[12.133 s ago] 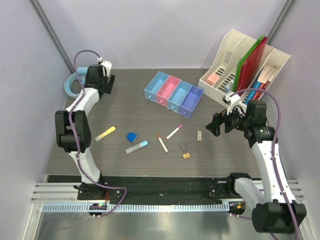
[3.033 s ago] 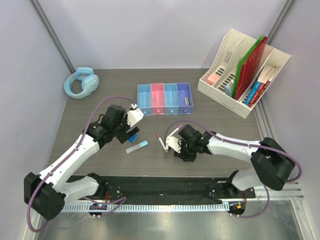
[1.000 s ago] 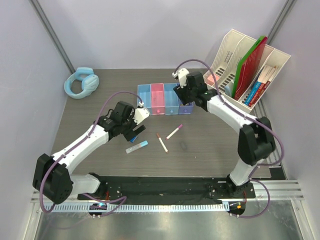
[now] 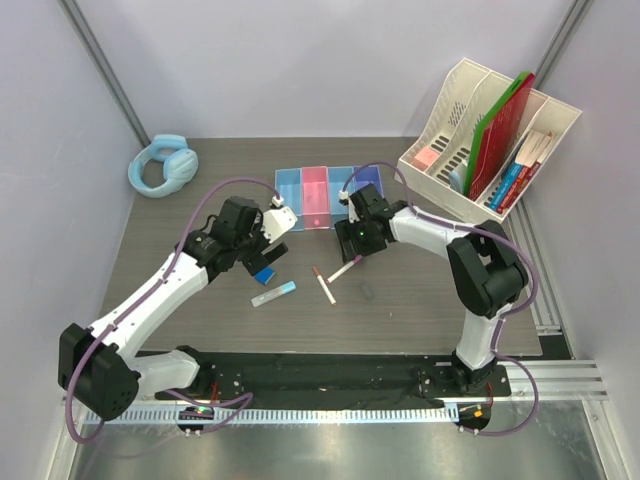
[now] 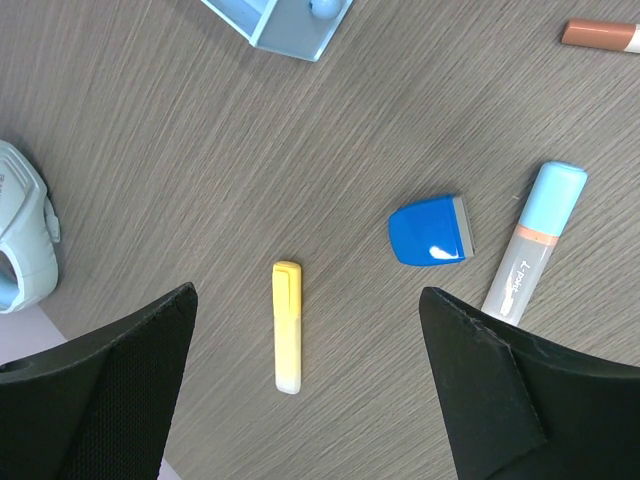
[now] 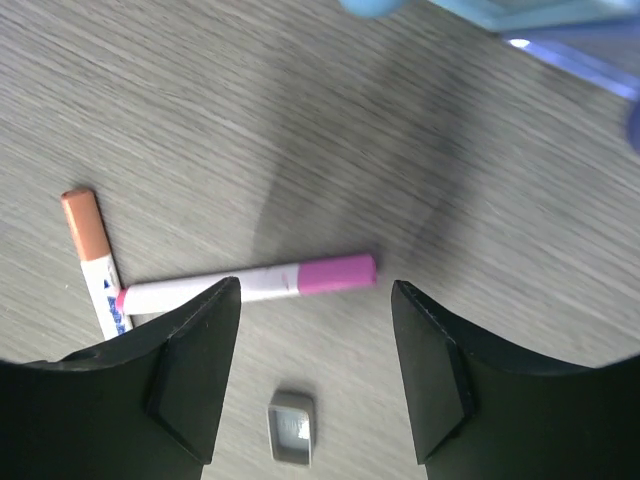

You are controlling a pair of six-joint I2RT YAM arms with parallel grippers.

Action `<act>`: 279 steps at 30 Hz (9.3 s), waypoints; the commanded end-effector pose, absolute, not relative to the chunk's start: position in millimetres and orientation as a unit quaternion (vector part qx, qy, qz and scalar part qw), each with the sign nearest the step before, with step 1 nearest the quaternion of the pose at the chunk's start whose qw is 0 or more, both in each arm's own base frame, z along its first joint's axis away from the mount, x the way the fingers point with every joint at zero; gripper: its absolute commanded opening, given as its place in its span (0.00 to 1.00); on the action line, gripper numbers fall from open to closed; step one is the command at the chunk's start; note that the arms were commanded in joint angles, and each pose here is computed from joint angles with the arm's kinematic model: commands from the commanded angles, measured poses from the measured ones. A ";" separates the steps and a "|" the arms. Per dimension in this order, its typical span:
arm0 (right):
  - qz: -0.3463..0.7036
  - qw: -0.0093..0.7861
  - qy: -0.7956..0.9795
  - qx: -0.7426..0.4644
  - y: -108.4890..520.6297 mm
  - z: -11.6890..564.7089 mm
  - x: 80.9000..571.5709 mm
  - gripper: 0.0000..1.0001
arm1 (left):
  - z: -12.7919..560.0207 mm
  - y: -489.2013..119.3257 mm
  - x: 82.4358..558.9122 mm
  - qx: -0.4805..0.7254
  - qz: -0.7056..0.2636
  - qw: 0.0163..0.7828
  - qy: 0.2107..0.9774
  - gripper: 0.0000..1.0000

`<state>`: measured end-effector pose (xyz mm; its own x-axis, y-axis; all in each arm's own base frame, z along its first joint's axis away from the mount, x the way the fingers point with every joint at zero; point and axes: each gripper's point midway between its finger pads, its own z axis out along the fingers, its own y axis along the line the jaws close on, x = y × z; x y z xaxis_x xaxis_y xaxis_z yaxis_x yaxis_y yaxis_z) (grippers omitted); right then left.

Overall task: Sort the stationery into containers
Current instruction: Pick up the pen from the center of the board, then place the pen in the storage box, then pick up the pen from the center of the board, then place the pen in the storage box.

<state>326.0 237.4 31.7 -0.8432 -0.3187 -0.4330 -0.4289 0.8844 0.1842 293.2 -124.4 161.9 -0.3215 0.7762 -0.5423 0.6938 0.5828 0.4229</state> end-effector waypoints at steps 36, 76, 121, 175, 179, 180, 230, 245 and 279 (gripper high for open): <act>0.199 0.126 0.941 -0.245 265.7 28.3 285.2 0.66 | 175.6 -129.2 293.3 0.460 0.047 0.379 0.801 0.92; 0.007 0.123 0.953 -0.276 250.7 -54.7 308.5 0.22 | 151.2 -137.9 281.0 0.473 0.009 0.358 0.805 0.91; 0.034 0.467 0.833 -0.295 244.5 203.2 468.1 0.01 | 83.4 -302.7 245.8 0.474 -0.189 0.180 0.841 0.82; 0.063 0.461 0.832 -0.301 280.1 124.4 527.8 0.21 | 34.3 -315.4 233.4 0.449 -0.143 0.086 0.878 0.75; 0.056 0.459 0.834 -0.301 277.2 122.3 527.0 0.43 | 29.4 -313.6 235.1 0.450 -0.130 0.090 0.879 0.75; 0.056 0.460 0.834 -0.300 277.0 123.2 527.1 0.45 | 28.1 -312.3 235.0 0.449 -0.127 0.088 0.880 0.75; 0.023 0.564 0.805 -0.181 116.8 286.3 383.8 0.62 | 80.6 -325.2 255.8 0.480 -0.141 0.143 0.854 0.00; -0.060 0.560 0.824 -0.060 48.1 243.8 376.0 0.63 | 217.9 -356.4 378.5 0.347 -0.240 0.365 0.830 0.00; -0.063 0.565 0.818 -0.085 44.9 234.3 362.3 0.63 | 149.1 -356.1 509.8 0.175 -0.297 0.347 0.872 0.36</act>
